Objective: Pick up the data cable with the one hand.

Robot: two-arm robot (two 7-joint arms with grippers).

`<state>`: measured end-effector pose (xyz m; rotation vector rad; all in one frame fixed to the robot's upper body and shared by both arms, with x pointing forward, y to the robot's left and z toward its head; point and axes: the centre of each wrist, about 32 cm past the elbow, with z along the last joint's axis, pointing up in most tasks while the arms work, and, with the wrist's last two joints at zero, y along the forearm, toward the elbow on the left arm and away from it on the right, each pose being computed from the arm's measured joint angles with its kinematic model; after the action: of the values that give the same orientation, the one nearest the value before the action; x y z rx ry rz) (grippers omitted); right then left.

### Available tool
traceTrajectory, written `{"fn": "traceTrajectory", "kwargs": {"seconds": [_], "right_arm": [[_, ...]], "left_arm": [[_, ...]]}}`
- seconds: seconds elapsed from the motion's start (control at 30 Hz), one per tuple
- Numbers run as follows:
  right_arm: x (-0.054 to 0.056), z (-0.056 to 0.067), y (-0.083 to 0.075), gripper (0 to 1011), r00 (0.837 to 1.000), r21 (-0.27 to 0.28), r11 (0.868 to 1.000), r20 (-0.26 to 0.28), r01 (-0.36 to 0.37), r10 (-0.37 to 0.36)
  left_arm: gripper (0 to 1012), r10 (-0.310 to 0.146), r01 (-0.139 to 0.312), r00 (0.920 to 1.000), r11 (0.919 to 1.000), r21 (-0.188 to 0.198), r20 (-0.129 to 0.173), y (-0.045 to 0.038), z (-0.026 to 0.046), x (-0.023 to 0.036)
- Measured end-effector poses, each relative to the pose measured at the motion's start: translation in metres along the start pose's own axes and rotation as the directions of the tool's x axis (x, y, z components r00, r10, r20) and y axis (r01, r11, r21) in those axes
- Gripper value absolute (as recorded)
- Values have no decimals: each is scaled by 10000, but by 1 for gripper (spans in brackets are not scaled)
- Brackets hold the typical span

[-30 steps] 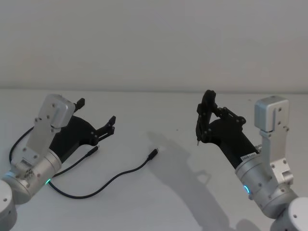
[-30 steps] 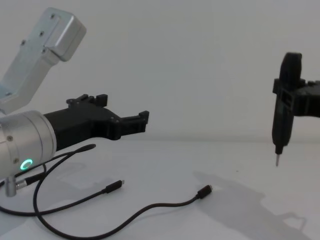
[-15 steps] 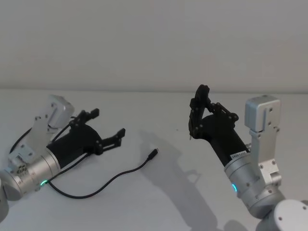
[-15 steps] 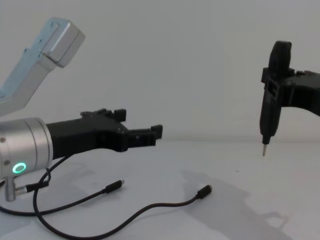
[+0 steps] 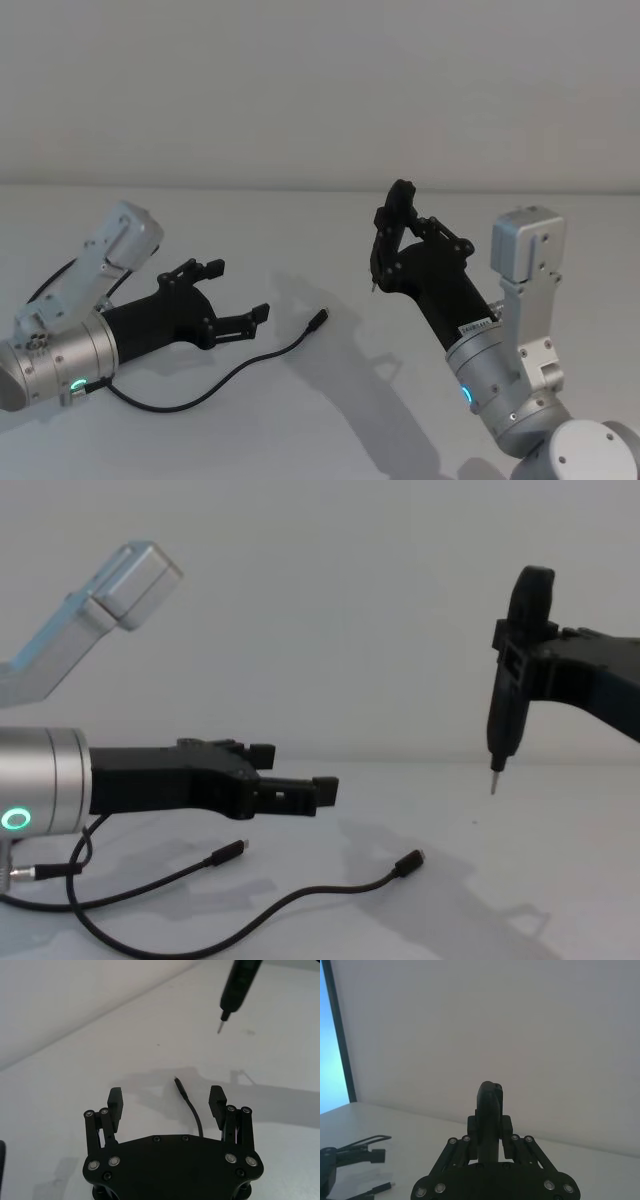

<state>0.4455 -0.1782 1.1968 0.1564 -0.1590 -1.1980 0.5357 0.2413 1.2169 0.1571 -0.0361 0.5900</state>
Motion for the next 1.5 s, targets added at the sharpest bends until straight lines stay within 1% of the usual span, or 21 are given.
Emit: {"fn": "traceTrajectory", "kwargs": {"seconds": [0.13,0.17,0.27,0.37,0.47,0.5,0.7,0.73,0.77,0.8,1.0,1.1,1.23,1.27,1.33,1.5], "right_arm": [[-8,-27,16,274,9999,69,9998,-55,-161,162],[-8,-33,18,274,9998,72,9998,-68,-184,184],[-9,-47,29,274,9995,110,9995,-119,-280,281],[-8,-58,41,275,9991,152,9991,-143,-389,391],[-5,-64,53,275,9986,190,9986,-153,-498,501],[-5,-65,55,275,9985,197,9984,-155,-526,529],[0,-73,79,274,9974,244,9972,-168,-703,707],[2,-75,83,275,9971,248,9969,-172,-743,747],[3,-76,85,274,9969,250,9968,-174,-758,763],[4,-77,87,275,9969,250,9968,-178,-765,770],[11,-88,96,274,9960,232,9960,-208,-863,868],[15,-96,99,274,9957,217,9958,-232,-892,897],[28,-106,106,275,9956,195,9958,-257,-891,896],[28,-106,106,274,9956,195,9958,-257,-891,896],[38,-112,110,275,9957,182,9959,-272,-886,890],[53,-118,117,275,9959,177,9962,-309,-849,854]], "left_arm": [[1001,-187,185,9998,9993,332,49,-5,38,-1],[1001,-238,232,9996,9986,468,116,-10,57,-3],[1001,-313,299,9993,9976,628,210,-21,82,-8],[1001,-477,441,9981,9949,904,377,-45,119,-19],[1001,-591,534,9970,9928,1074,506,-63,145,-23],[1001,-679,605,9959,9911,1185,595,-75,163,-26],[1001,-965,823,9918,9838,1590,834,-107,208,-36],[1001,-1034,870,9906,9814,1713,894,-112,217,-35],[1001,-1062,890,9901,9806,1749,920,-114,222,-36],[1001,-1140,942,9887,9777,1879,975,-119,228,-37],[1001,-1314,1044,9853,9691,2236,1095,-130,232,-36],[1001,-1372,1058,9840,9634,2464,1140,-135,214,-30],[1001,-1412,1058,9829,9583,2656,1182,-141,194,-24],[1001,-1412,1058,9829,9583,2656,1182,-141,194,-24],[1001,-1418,1037,9825,9552,2773,1209,-145,183,-20],[1001,-1362,959,9831,9523,2897,1223,-145,168,-11]]}}
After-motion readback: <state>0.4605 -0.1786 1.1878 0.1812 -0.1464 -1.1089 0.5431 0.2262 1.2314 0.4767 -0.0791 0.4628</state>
